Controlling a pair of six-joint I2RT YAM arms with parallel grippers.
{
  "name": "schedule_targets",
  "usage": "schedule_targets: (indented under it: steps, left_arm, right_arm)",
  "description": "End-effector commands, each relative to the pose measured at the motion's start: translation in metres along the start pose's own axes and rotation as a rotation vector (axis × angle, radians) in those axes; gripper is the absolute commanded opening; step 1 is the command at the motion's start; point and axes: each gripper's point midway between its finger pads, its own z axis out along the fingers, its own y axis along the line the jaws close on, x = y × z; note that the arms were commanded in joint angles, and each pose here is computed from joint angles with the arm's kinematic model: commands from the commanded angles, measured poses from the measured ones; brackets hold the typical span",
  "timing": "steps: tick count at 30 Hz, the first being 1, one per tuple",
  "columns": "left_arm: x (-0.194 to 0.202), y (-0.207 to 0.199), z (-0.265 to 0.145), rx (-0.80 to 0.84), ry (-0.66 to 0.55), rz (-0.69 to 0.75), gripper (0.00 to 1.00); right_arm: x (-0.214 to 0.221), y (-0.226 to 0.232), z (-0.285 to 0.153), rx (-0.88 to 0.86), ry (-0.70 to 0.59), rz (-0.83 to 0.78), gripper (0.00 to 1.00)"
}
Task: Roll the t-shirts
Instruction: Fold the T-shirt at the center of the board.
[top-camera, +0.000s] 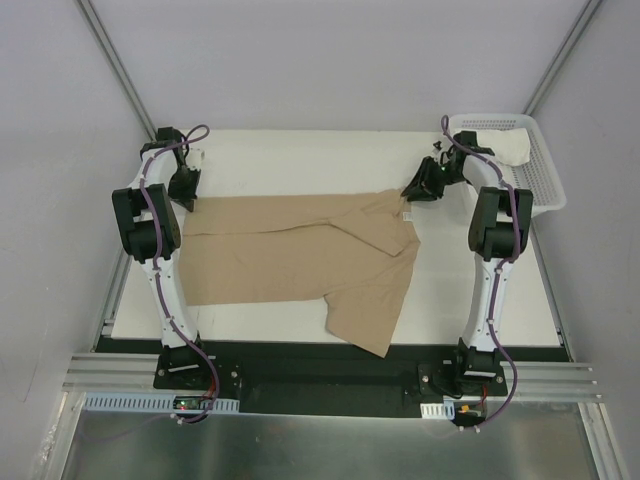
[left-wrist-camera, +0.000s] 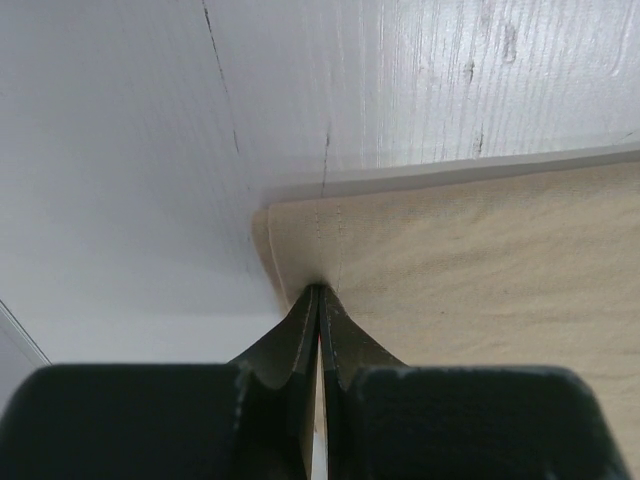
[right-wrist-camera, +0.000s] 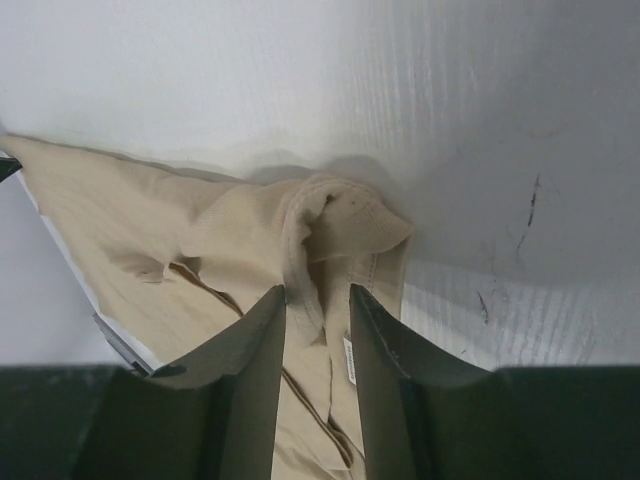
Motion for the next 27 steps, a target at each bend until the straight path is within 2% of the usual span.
schedule_targets:
  steps: [1, 5, 8, 15, 22, 27]
  left_arm:
    - [-0.001, 0.011, -0.018, -0.045, -0.009, -0.008, 0.0]
    - [-0.011, 0.001, -0.031, 0.001, -0.057, -0.003, 0.0]
    - [-0.011, -0.004, -0.031, 0.02, -0.057, 0.001, 0.0]
    - [-0.006, -0.001, -0.027, 0.008, -0.032, 0.014, 0.0]
    - [-0.012, 0.004, -0.027, -0.011, -0.038, 0.015, 0.0]
    - [-0.007, 0.005, -0.022, -0.016, -0.019, 0.017, 0.0]
  right_arm:
    - [-0.022, 0.04, -0.041, -0.003, -0.103, -0.091, 0.36]
    - [-0.029, 0.051, -0.038, -0.007, -0.12, -0.129, 0.42]
    - [-0.036, 0.053, -0.029, 0.009, -0.128, -0.146, 0.42]
    - [-0.029, 0.031, -0.008, 0.195, -0.101, -0.171, 0.38]
    - [-0.027, 0.014, -0.008, 0.321, -0.098, -0.175, 0.38]
    - [-0.03, 0.012, -0.009, 0.347, -0.108, -0.19, 0.36]
